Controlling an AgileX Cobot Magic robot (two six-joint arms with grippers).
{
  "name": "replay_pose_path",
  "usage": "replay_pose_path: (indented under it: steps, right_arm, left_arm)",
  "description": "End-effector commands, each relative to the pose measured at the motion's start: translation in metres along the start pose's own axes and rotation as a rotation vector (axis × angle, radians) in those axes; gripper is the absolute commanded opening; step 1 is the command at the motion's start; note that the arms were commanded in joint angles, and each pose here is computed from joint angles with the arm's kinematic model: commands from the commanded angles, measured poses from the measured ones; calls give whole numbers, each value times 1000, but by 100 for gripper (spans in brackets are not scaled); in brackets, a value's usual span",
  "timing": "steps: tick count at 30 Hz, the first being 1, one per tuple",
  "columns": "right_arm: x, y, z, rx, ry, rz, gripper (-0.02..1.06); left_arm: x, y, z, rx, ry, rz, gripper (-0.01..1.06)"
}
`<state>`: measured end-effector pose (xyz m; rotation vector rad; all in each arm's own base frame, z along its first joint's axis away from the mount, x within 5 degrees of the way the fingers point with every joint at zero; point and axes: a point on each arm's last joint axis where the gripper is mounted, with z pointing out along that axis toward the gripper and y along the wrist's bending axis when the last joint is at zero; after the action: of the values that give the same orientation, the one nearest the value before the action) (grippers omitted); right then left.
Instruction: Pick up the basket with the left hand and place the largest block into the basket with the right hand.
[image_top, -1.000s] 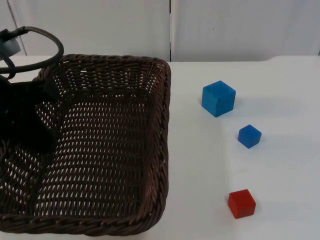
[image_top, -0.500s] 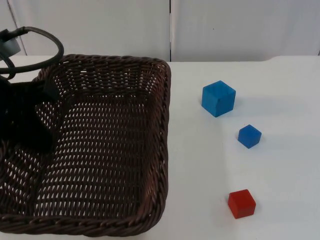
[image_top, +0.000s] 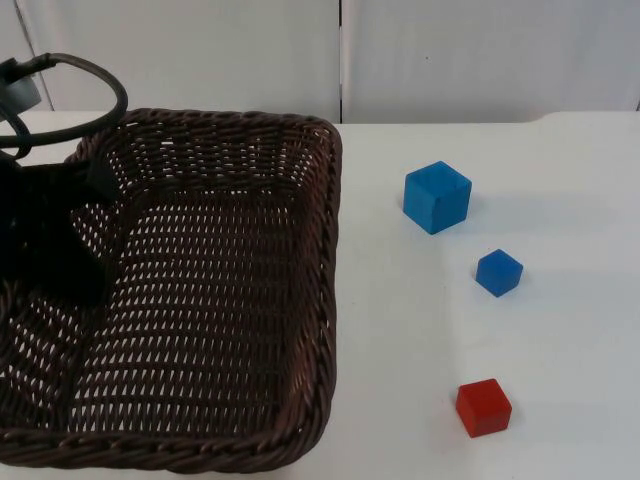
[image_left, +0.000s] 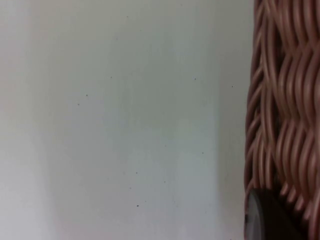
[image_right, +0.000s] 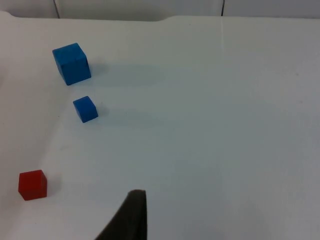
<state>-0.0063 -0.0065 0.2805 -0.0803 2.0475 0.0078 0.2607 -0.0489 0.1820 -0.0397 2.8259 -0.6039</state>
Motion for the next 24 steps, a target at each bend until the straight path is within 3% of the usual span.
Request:
replay_pose_path:
  steps: [1, 5, 15, 24]
  right_arm:
    - [-1, 0, -1, 2, -15, -1, 105]
    - [-7, 0, 2, 3, 7, -7, 105]
    - [-67, 2, 25, -3, 60, -67, 105]
    - [-108, 8, 84, -48, 263, -151, 105]
  left_arm:
    - [0, -2, -4, 8, -17, -10, 0]
    - [0, -2, -4, 8, -17, -10, 0]
    - [0, -2, -4, 7, -19, -10, 0]
    - [0, -2, -4, 7, -19, -10, 0]
